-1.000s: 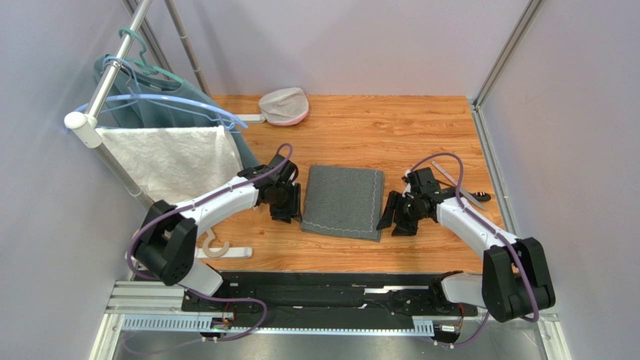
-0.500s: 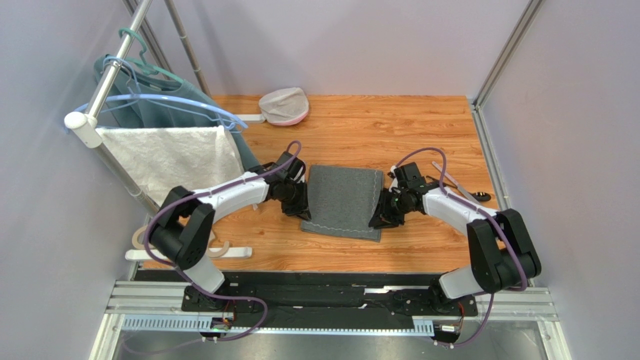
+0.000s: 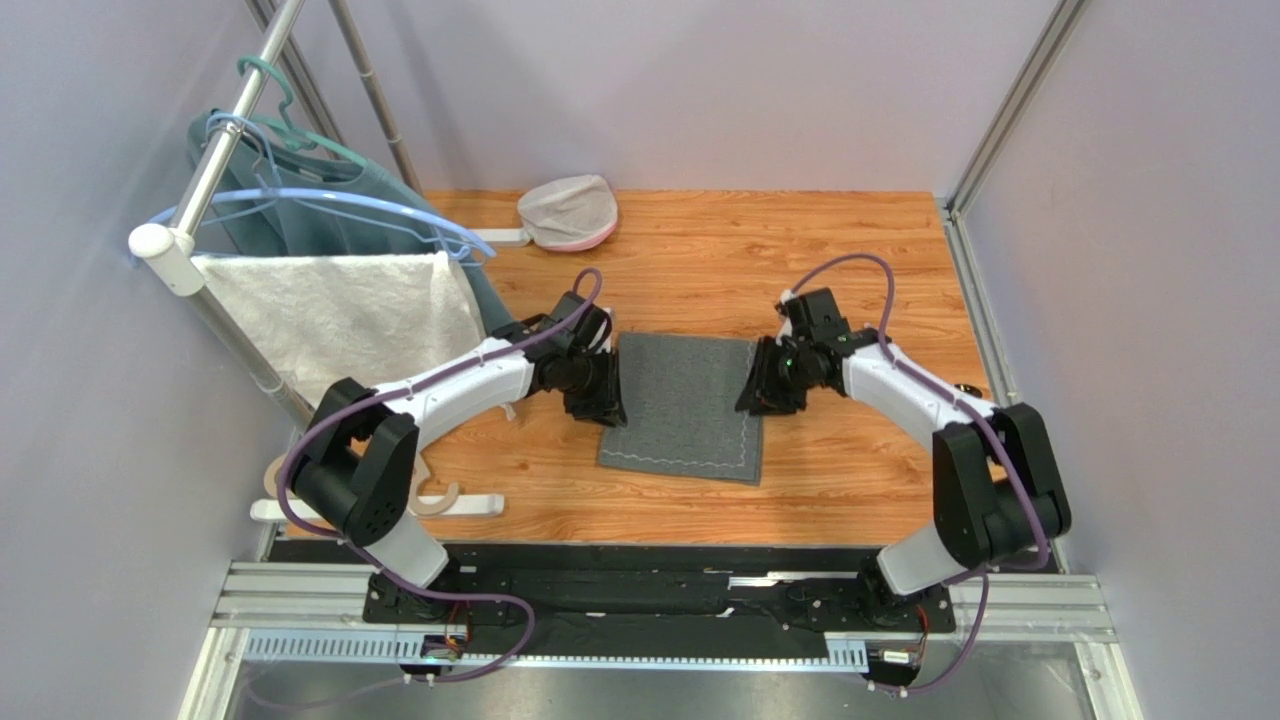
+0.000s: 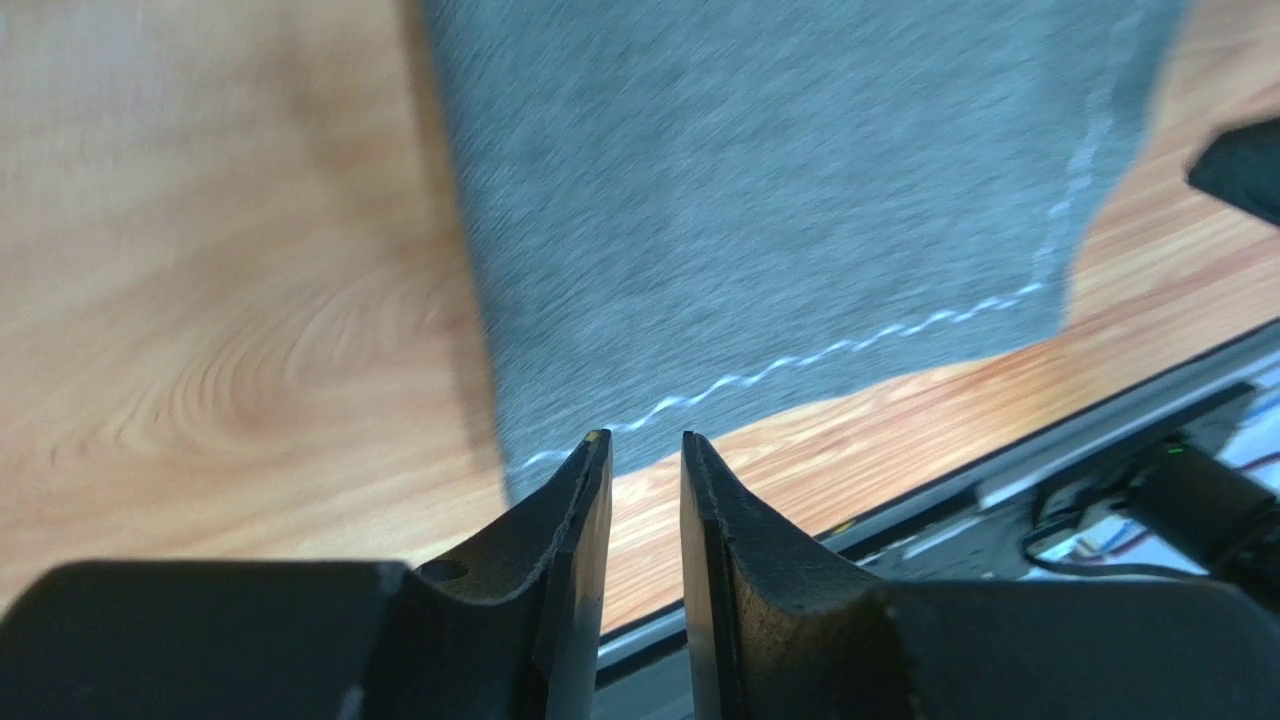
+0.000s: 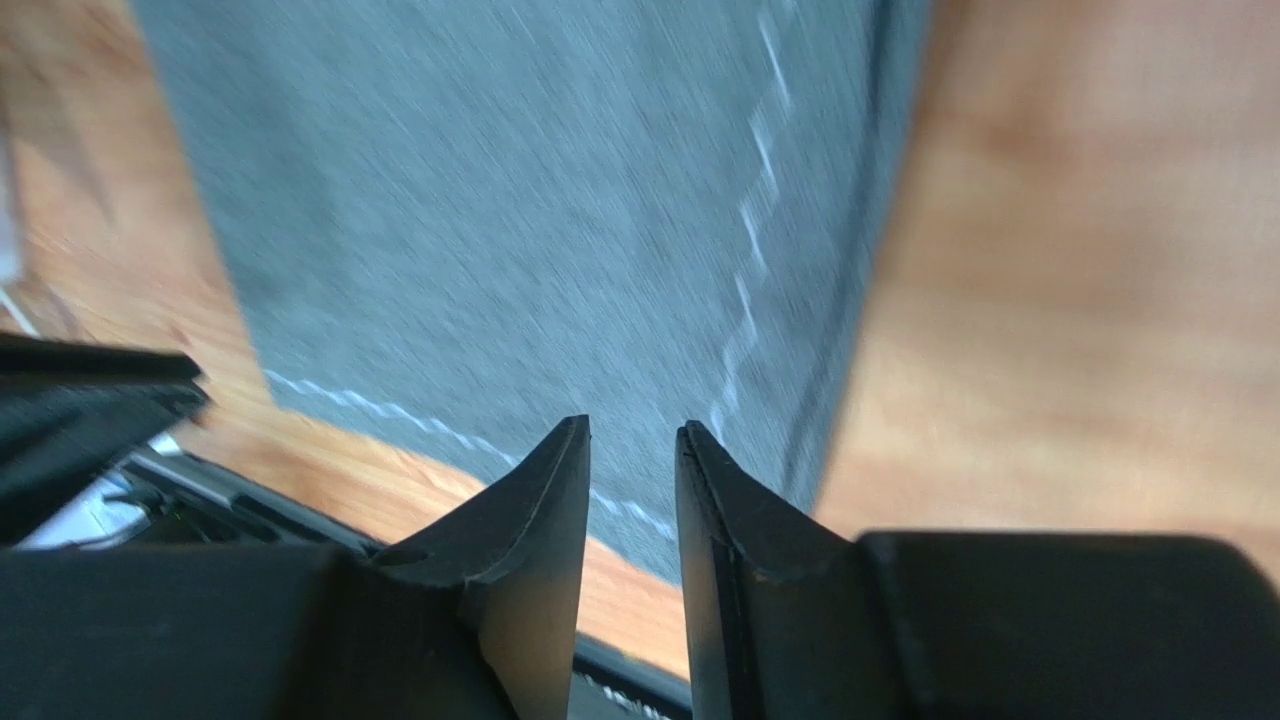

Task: Fold the napkin into a case and place the utensils inside
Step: Smooth out the square-folded napkin at the center of the board, then pick up the top corner of the square-folded napkin from the center of the board, then fold the top corner of the square-folded napkin at the center of the board.

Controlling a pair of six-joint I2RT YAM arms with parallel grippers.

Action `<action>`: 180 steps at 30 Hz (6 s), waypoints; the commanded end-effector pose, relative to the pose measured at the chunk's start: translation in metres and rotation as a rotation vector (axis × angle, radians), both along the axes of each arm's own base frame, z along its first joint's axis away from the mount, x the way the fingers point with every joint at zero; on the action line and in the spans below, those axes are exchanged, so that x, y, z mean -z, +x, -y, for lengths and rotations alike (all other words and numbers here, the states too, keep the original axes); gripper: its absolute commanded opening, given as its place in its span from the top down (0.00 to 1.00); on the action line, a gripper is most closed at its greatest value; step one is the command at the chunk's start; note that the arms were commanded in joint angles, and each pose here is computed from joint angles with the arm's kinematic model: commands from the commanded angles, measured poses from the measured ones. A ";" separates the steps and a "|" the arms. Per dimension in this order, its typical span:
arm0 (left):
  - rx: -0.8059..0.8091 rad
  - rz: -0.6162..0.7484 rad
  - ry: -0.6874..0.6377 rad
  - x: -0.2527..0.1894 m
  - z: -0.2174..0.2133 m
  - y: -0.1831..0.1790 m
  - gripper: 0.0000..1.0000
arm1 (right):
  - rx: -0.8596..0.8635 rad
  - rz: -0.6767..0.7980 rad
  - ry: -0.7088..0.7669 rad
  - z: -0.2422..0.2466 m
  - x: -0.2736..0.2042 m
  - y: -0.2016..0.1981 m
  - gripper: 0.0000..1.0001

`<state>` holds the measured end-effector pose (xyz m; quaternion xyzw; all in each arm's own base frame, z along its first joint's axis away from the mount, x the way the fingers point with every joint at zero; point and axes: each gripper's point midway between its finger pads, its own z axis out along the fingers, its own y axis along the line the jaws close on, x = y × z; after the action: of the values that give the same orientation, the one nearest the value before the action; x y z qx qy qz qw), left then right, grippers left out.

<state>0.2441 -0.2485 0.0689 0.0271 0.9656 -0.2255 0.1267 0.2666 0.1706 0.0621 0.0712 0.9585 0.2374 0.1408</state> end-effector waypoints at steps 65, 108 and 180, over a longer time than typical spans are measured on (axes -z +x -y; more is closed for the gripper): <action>0.173 -0.048 -0.084 0.027 0.071 -0.034 0.78 | 0.166 -0.079 -0.215 0.068 0.011 -0.018 0.62; 0.197 -0.073 -0.066 0.029 0.063 -0.060 0.76 | 0.133 -0.106 -0.231 0.068 0.040 -0.022 0.66; -0.060 0.113 -0.006 -0.013 -0.013 -0.006 0.74 | -0.233 0.030 0.155 -0.177 -0.007 0.119 0.98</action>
<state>0.2353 -0.2323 0.0754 0.0071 0.9613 -0.2090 0.1792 0.3721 0.3331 0.0540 -0.0264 0.9466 0.3051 0.1007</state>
